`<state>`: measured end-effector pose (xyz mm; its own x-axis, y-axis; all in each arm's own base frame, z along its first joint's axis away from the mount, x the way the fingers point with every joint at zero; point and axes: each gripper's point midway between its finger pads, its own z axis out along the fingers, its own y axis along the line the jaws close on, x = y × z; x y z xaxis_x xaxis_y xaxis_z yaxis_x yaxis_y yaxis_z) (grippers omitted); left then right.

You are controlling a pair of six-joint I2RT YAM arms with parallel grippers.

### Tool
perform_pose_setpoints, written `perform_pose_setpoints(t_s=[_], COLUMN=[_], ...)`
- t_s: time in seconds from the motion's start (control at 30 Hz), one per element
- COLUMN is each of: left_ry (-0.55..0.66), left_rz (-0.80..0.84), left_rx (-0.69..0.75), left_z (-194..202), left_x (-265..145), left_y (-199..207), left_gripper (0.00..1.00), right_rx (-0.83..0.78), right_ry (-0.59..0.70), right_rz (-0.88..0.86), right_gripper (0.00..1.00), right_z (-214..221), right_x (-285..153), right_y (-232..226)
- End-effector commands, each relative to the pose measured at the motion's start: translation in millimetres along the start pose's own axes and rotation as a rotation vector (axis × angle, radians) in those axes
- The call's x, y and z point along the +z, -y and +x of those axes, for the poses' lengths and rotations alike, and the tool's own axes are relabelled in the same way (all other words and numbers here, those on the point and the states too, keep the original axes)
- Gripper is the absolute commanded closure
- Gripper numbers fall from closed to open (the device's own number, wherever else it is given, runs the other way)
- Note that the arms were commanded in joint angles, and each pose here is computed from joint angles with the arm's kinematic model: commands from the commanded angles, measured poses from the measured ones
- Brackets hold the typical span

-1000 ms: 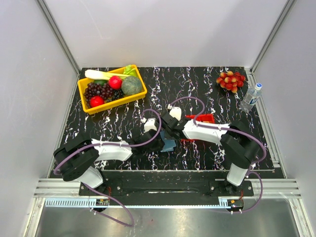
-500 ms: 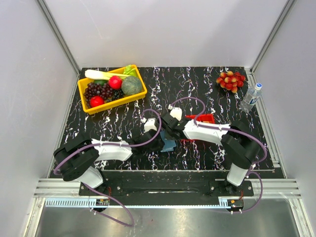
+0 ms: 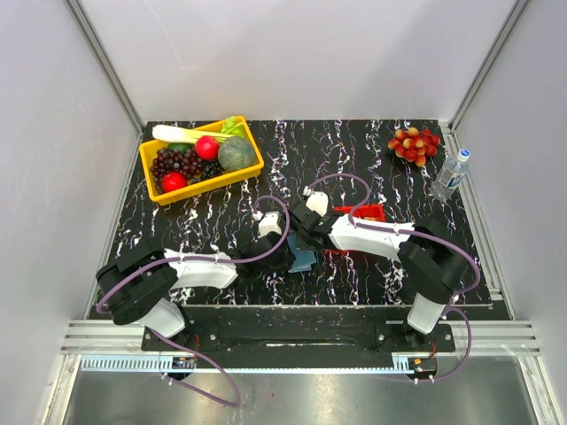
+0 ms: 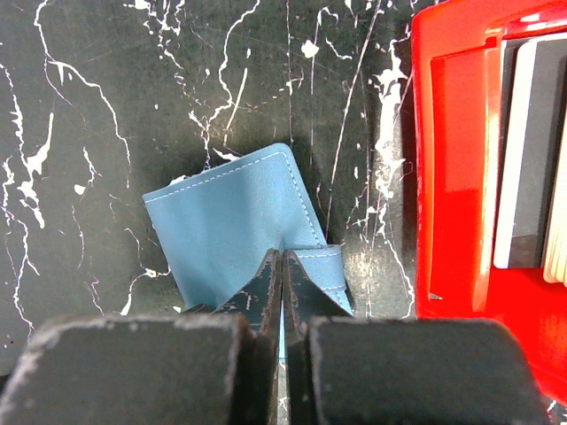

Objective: Put the credit cards into the card holder
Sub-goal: Close the card holder at the center of the board.

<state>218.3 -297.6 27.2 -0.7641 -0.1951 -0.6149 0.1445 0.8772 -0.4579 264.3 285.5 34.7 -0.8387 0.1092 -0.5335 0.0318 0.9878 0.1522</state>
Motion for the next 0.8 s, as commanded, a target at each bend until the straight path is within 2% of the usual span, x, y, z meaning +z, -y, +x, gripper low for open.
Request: perform_pose_setpoints(t_s=[0.0, 0.77], left_ry=[-0.079, -0.084], left_rz=[-0.04, -0.028], left_rx=[0.025, 0.031], left_z=[24.2, 24.8], left_x=[1.4, 3.0], left_y=[-17.8, -15.5], left_gripper=[0.77, 0.78], right_rx=[0.034, 0.05], right_ry=[0.066, 0.016], right_rz=[-0.015, -0.047], right_gripper=[1.0, 1.0], right_z=[-20.7, -9.1], right_x=[-14.2, 2.5], right_y=[-4.4, -20.4])
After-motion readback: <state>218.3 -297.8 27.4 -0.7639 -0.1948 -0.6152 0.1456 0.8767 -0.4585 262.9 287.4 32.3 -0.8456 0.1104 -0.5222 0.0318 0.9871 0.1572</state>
